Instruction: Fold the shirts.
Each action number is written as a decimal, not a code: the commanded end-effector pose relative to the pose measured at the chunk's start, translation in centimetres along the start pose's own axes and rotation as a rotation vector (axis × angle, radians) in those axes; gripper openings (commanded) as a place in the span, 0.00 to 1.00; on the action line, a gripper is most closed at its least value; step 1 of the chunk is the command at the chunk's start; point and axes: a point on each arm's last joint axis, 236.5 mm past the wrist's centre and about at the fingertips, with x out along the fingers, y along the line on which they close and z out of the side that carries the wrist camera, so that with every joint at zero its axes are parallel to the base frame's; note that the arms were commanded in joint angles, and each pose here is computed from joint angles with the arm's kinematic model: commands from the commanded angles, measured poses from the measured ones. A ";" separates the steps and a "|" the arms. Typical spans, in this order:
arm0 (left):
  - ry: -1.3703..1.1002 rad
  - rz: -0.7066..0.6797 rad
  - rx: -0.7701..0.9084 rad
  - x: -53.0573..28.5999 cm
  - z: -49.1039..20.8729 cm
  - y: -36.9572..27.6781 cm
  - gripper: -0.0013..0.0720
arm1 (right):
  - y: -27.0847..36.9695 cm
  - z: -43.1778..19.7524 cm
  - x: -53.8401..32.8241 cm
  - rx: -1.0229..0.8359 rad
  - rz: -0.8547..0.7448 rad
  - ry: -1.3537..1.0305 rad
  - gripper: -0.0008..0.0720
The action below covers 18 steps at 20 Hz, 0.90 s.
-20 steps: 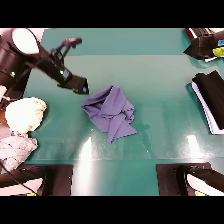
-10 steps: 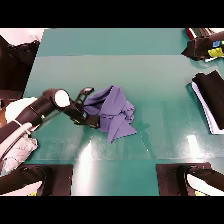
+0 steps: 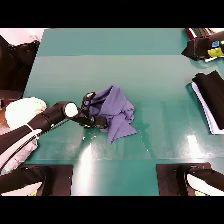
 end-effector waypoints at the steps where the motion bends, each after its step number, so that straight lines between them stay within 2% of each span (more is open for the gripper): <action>1: -0.041 -0.025 -0.033 0.5 1.0 -0.5 0.66 | 0.2 -0.1 0.0 0.002 0.008 0.004 0.03; 3: -0.041 -0.026 -0.024 0.4 1.0 -0.5 0.11 | 0.5 -0.2 0.2 -0.003 0.014 0.012 0.03; 4: -0.042 -0.024 -0.011 0.3 1.1 -0.6 0.06 | 0.9 -0.5 0.5 -0.010 0.021 0.028 0.03; 7: -0.055 -0.017 0.076 -1.6 1.9 -1.7 0.06 | 3.3 -2.9 3.2 -0.056 0.062 0.154 0.04; 8: -0.070 -0.001 0.116 -2.6 2.4 -1.9 0.06 | 4.3 -3.9 4.5 -0.076 0.078 0.203 0.12; 9: -0.091 0.020 0.163 -3.9 3.0 -2.1 0.06 | 5.4 -4.9 6.0 -0.096 0.096 0.256 0.43; 10: -0.110 0.040 0.204 -5.2 3.4 -2.3 0.06 | 6.7 -5.9 7.3 -0.107 0.129 0.302 0.63; 11: -0.127 0.061 0.239 -6.4 3.8 -2.3 0.06 | 8.3 -6.8 8.9 -0.106 0.178 0.349 0.69; 14: -0.125 0.094 0.283 -8.6 3.3 -2.2 0.06 | 11.4 -8.7 13.6 -0.072 0.277 0.433 0.69; 18: -0.078 0.113 0.286 -8.8 2.1 -1.6 0.06 | 14.4 -8.3 18.1 0.048 0.402 0.422 0.69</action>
